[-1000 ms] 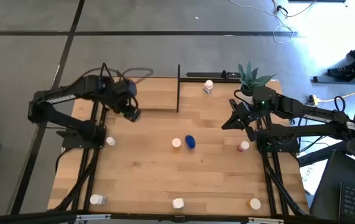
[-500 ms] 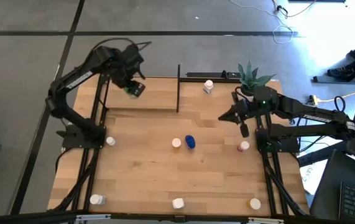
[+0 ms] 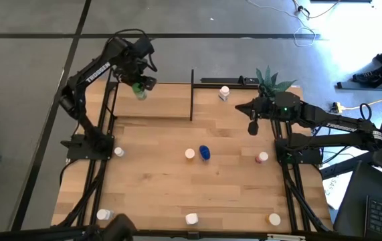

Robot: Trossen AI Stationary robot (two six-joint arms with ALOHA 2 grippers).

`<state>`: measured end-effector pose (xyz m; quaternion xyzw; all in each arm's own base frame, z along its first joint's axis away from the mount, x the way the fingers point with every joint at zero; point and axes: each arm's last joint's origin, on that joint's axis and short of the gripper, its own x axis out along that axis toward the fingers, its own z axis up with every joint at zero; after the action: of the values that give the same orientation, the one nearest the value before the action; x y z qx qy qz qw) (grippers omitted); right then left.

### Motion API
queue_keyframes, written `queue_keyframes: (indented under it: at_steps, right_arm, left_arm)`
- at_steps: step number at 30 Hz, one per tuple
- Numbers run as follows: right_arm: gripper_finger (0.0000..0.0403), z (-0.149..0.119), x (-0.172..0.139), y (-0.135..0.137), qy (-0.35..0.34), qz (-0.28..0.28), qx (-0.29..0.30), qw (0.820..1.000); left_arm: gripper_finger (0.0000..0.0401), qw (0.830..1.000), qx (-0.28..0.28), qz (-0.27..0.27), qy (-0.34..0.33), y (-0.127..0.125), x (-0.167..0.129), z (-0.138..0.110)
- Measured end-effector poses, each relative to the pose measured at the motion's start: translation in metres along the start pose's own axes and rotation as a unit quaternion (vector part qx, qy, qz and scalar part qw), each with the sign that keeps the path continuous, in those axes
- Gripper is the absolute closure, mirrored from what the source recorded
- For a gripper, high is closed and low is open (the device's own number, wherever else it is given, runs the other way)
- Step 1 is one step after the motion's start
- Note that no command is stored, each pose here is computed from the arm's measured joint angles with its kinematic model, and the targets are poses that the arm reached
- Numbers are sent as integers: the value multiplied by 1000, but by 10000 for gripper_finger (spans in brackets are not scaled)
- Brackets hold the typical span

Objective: Pick and place medicine bottles onto shelf by color
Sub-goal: Put the green pill bottle on the shelf

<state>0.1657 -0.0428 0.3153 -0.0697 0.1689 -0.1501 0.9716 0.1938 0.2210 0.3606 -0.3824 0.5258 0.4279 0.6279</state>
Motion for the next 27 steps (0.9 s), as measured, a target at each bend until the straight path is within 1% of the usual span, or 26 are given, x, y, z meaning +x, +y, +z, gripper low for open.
queue_keyframes:
  at_steps: [9, 15, 17, 20, 27]
  right_arm:
    - [386, 0, 0, 0, -2, 0, 1, 1000]
    - [385, 0, 0, 0, -2, 0, 0, 1000]
    - [385, 1, 0, 0, -3, 0, 0, 1000]
    - [386, 1, 0, 0, -3, 0, 0, 1000]
    - [386, 1, 0, 0, -3, 0, 0, 1000]
  left_arm:
    - [200, 999, 27, 20, 22, 21, 20, 21]
    - [200, 999, 28, 23, 13, 28, 35, 38]
    - [200, 999, 25, 40, 17, 30, 40, 41]
    - [200, 996, 25, 78, 28, 33, 48, 44]
    - [200, 992, 51, 111, 39, 33, 64, 54]
